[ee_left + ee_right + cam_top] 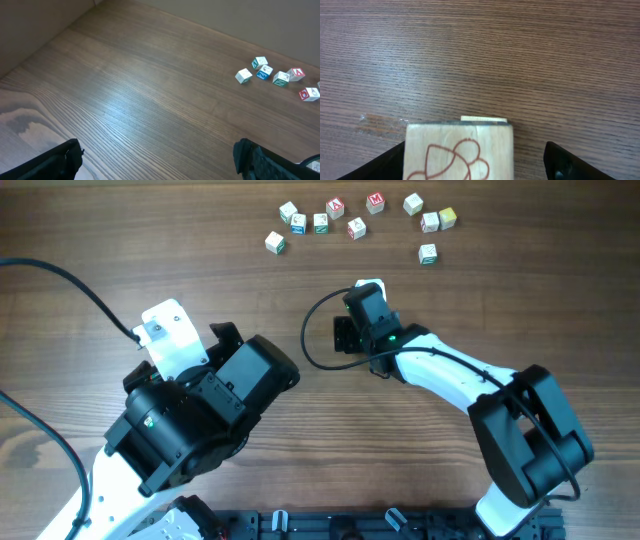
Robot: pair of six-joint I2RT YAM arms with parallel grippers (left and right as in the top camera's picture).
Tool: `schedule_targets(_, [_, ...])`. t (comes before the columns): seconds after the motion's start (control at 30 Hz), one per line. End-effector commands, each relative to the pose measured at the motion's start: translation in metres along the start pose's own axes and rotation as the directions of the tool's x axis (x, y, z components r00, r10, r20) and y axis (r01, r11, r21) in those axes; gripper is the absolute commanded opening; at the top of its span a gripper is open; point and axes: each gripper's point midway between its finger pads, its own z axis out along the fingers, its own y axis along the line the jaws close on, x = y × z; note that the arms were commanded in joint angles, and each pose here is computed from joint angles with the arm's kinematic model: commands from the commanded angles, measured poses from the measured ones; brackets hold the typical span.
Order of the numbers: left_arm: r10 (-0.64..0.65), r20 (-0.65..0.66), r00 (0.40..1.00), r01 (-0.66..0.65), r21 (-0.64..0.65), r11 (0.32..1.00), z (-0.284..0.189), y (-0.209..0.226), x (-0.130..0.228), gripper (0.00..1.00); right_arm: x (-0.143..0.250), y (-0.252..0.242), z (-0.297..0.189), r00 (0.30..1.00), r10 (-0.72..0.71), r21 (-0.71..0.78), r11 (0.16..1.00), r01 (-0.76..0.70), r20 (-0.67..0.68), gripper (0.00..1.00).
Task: Form a tower
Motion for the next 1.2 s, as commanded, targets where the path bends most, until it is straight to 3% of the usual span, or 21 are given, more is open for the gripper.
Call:
schedule_targets(0.0, [-0.011, 0.0, 1.0, 0.011, -0.006, 1.0, 0.0012, -0.0001, 0.0009, 1.0, 0.0163, 0.0013, 0.0154, 0.999, -0.005, -0.012, 1.0, 0.005, -0.05, 0.82])
schedule_targets(0.3, [-0.011, 0.001, 1.0, 0.011, -0.007, 1.0, 0.0012, -0.0001, 0.0009, 1.0, 0.0139, 0.0024, 0.0157, 0.999, -0.001, -0.015, 1.0, 0.001, -0.04, 0.54])
schedule_targets(0.83, [-0.011, 0.001, 1.0, 0.011, -0.007, 1.0, 0.0012, -0.0001, 0.0009, 1.0, 0.0122, 0.0029, 0.0158, 0.999, 0.026, -0.017, 1.0, -0.026, -0.033, 0.33])
schedule_targets(0.9, [-0.011, 0.001, 1.0, 0.011, -0.007, 1.0, 0.0012, -0.0001, 0.0009, 1.0, 0.0121, 0.003, 0.0158, 0.999, 0.026, -0.017, 1.0, -0.026, -0.033, 0.39])
schedule_targets(1.07, [-0.011, 0.001, 1.0, 0.011, -0.007, 1.0, 0.0012, -0.0001, 0.0009, 1.0, 0.0109, 0.0054, 0.0155, 0.999, 0.026, -0.029, 0.999, -0.027, -0.03, 0.76])
schedule_targets(1.17, [-0.011, 0.0, 1.0, 0.011, -0.006, 1.0, 0.0012, -0.0001, 0.0009, 1.0, 0.0092, 0.008, 0.0149, 0.999, 0.026, -0.041, 0.999, -0.027, -0.03, 0.82])
